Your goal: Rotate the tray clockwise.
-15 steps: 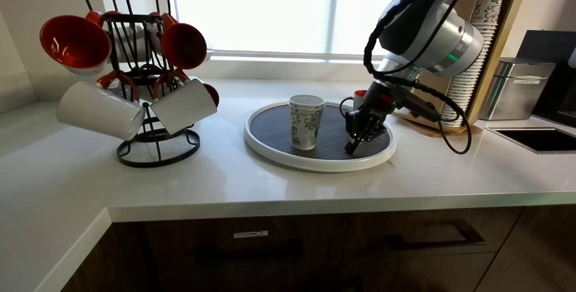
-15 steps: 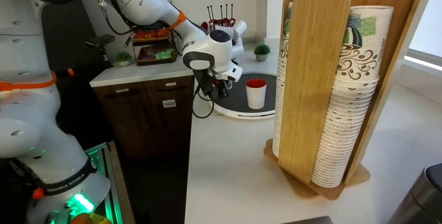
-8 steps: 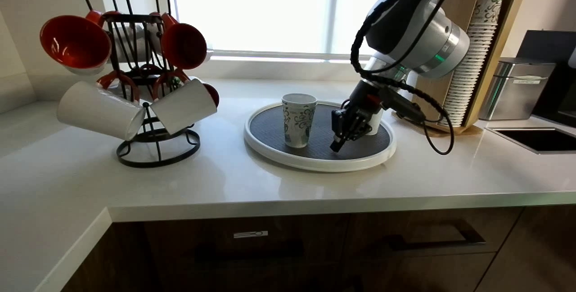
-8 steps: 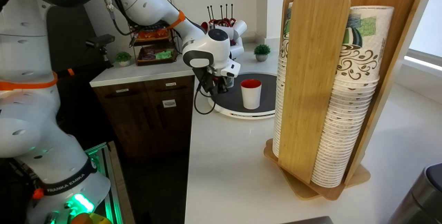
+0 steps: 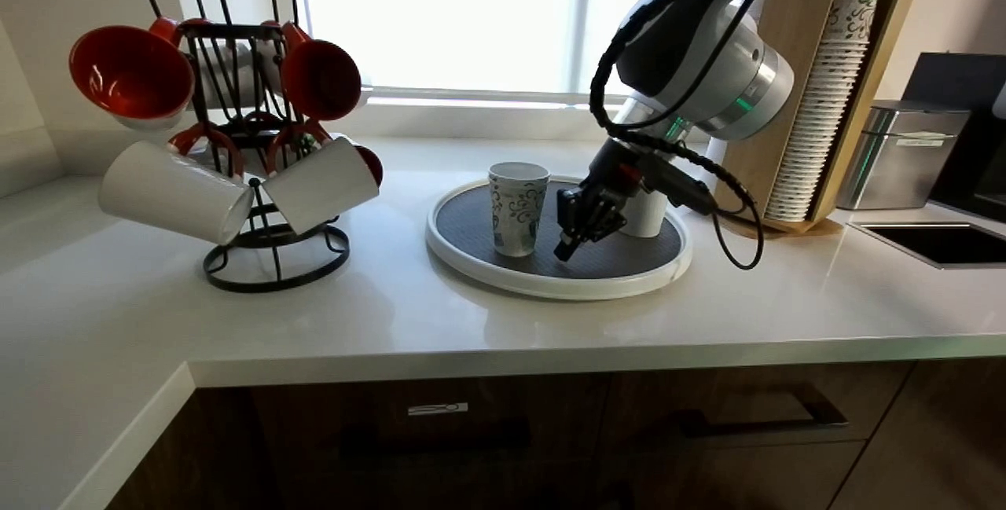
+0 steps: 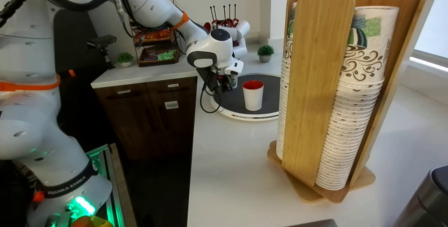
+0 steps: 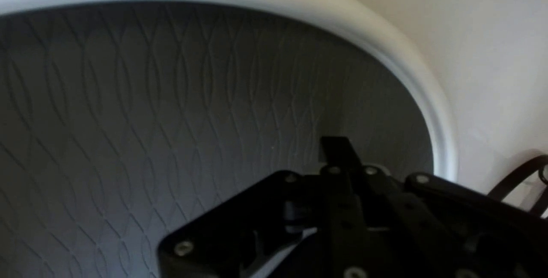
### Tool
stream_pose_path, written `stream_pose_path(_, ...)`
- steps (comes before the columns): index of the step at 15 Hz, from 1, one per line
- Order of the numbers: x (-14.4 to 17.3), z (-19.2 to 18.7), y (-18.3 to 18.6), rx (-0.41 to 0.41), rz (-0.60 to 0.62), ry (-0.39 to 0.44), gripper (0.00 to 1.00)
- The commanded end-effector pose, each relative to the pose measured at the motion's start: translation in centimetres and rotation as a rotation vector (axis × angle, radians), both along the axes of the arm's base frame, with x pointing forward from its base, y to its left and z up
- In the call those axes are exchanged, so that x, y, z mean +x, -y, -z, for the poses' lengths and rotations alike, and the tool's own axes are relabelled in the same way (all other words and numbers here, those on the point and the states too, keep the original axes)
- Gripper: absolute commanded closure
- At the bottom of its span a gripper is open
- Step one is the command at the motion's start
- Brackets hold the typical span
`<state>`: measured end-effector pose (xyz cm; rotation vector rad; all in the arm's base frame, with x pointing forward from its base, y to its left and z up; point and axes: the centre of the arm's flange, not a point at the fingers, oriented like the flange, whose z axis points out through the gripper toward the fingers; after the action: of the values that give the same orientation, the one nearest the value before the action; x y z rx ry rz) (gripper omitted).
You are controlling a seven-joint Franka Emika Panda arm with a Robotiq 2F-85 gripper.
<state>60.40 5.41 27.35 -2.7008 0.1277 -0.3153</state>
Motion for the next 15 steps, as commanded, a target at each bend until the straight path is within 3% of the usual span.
stream_pose_path(1, -0.7, -0.4, 0.8, -0.028, -0.017, -0.008, 1.00)
stream_pose_path(9, -1.1, 0.2, 1.4, -0.104, -0.047, -0.038, 1.00)
stream_pose_path(15, -1.0, 0.9, -0.3, -0.069, -0.063, -0.032, 1.00)
